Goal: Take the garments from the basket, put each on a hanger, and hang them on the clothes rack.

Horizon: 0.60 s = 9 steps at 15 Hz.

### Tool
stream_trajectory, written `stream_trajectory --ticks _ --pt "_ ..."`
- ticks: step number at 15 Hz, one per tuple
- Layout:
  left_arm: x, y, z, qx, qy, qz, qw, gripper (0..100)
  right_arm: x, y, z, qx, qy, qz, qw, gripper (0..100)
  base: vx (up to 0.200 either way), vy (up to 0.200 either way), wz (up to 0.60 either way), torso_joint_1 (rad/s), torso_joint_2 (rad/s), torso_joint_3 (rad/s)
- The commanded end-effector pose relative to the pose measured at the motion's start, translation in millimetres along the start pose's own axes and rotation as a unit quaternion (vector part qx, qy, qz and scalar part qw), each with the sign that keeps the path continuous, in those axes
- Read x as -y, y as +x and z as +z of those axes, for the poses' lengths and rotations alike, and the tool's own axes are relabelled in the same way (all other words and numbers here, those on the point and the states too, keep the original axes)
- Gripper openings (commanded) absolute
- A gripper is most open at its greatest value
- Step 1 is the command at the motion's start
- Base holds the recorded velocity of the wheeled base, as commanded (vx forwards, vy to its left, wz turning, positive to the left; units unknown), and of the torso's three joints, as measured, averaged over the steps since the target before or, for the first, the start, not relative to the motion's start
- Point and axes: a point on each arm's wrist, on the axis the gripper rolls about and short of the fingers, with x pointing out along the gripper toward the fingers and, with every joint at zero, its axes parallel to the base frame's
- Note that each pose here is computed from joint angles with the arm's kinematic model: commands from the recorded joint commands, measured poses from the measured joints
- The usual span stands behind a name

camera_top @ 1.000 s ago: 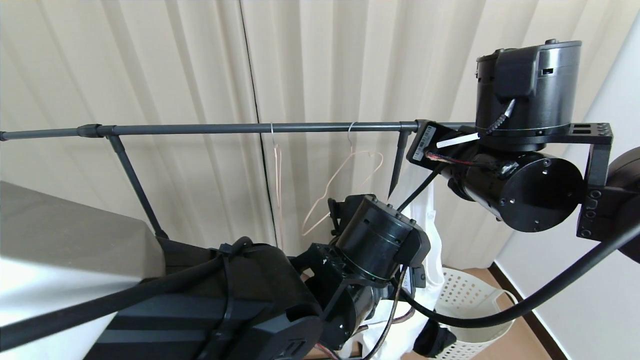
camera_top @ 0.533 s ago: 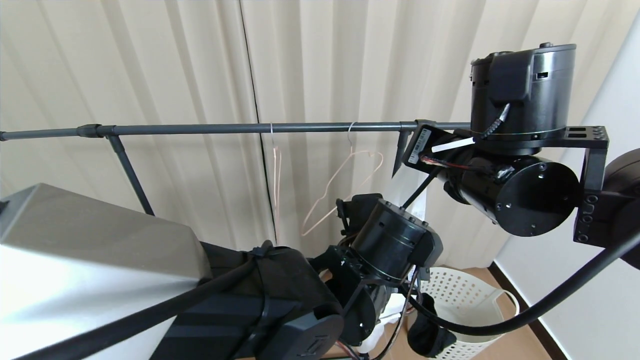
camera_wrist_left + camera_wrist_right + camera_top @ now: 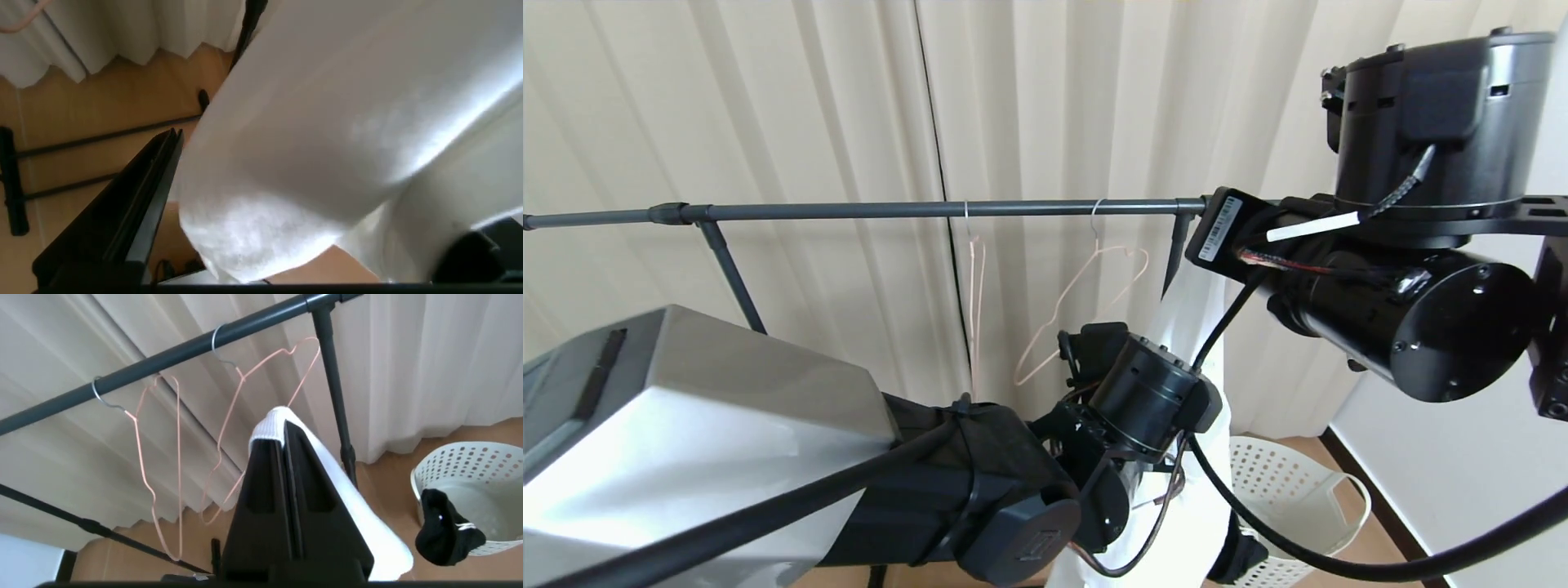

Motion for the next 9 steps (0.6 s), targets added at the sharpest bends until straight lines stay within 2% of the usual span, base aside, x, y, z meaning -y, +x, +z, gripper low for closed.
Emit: stream_trajectory --ticks 1,4,7,8,9 --pt "-6.9 1 -8 -0.013 0.008 0.011 0.9998 100 4.1 -8 13.6 0.012 0.013 0.005 0.9998 0 0.000 0.000 0.00 0.000 0.00 0.000" --pt "-13.3 -8 -10 -0.018 0.020 0.014 0.9995 100 9.4 0 15.6 0.014 0.013 -0.005 0.9998 0 0.000 0.000 0.00 0.000 0.00 0.000" --pt "-32.1 -36 -12 -0.025 0.034 0.020 0.9989 100 15.2 10 15.7 0.016 0.009 -0.023 0.9996 0 0.000 0.000 0.00 0.000 0.00 0.000" --pt "-33.0 -37 -11 -0.025 0.034 0.020 0.9989 0 15.7 11 15.5 0.017 0.008 -0.025 0.9995 0 0.000 0.000 0.00 0.000 0.00 0.000" --pt "-39.5 -46 -10 -0.025 0.034 0.021 0.9989 0 17.8 16 14.2 0.016 0.006 -0.033 0.9993 0 0.000 0.000 0.00 0.000 0.00 0.000"
